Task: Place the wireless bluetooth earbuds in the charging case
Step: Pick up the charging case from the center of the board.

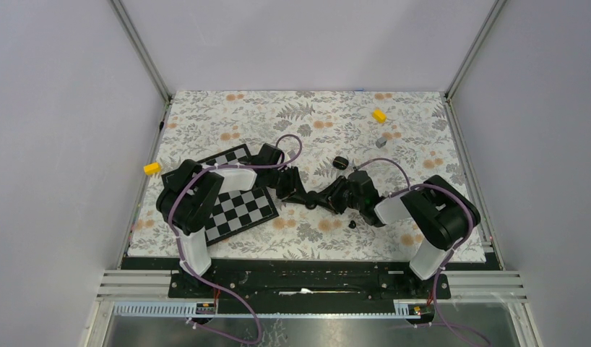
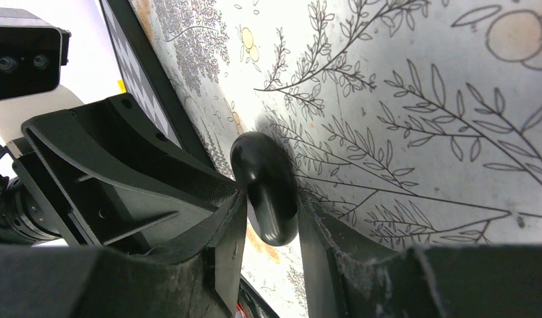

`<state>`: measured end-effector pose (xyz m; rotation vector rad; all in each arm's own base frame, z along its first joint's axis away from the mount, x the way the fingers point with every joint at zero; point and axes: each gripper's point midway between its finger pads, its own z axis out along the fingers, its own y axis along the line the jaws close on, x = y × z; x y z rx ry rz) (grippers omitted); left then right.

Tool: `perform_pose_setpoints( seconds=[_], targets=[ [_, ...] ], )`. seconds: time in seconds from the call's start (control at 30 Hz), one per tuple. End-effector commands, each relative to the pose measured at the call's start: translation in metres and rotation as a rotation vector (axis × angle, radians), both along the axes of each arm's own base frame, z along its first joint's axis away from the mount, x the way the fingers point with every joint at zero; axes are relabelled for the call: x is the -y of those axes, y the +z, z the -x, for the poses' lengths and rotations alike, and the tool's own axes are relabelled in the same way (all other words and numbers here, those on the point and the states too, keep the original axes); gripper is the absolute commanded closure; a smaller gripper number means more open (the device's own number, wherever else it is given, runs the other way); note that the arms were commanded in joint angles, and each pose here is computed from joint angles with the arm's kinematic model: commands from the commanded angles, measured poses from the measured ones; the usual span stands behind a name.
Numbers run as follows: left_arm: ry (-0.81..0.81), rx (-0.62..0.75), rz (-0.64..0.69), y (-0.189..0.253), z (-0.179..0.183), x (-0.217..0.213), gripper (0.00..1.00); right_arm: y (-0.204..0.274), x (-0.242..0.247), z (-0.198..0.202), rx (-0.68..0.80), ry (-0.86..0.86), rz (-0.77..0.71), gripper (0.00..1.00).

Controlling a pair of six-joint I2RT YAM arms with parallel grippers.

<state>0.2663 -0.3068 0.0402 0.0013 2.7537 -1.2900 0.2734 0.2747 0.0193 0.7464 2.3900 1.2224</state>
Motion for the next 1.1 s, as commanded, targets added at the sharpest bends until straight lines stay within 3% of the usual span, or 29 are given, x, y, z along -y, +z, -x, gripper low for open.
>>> perform_pose_setpoints(
  seconds=[0.0, 0.4, 0.6, 0.73, 1.07],
  targets=[
    [0.012, 0.053, -0.002, 0.000, -0.011, 0.000, 0.67, -0.007, 0.000, -0.006, 0.009, 0.005, 0.023, 0.59],
    [0.016, 0.044, -0.027, -0.015, -0.014, -0.002, 0.68, -0.019, -0.005, -0.005, -0.009, 0.048, 0.030, 0.53],
    [0.014, 0.041, -0.025, -0.016, -0.014, -0.001, 0.68, -0.020, -0.010, -0.002, -0.006, 0.065, -0.012, 0.57],
    [0.014, 0.042, -0.018, -0.017, -0.016, 0.002, 0.74, -0.014, -0.014, -0.002, 0.018, 0.084, -0.043, 0.59],
    [-0.023, 0.059, 0.058, -0.004, -0.020, 0.009, 0.74, -0.006, -0.024, -0.001, 0.058, 0.149, -0.084, 0.50]
  ],
)
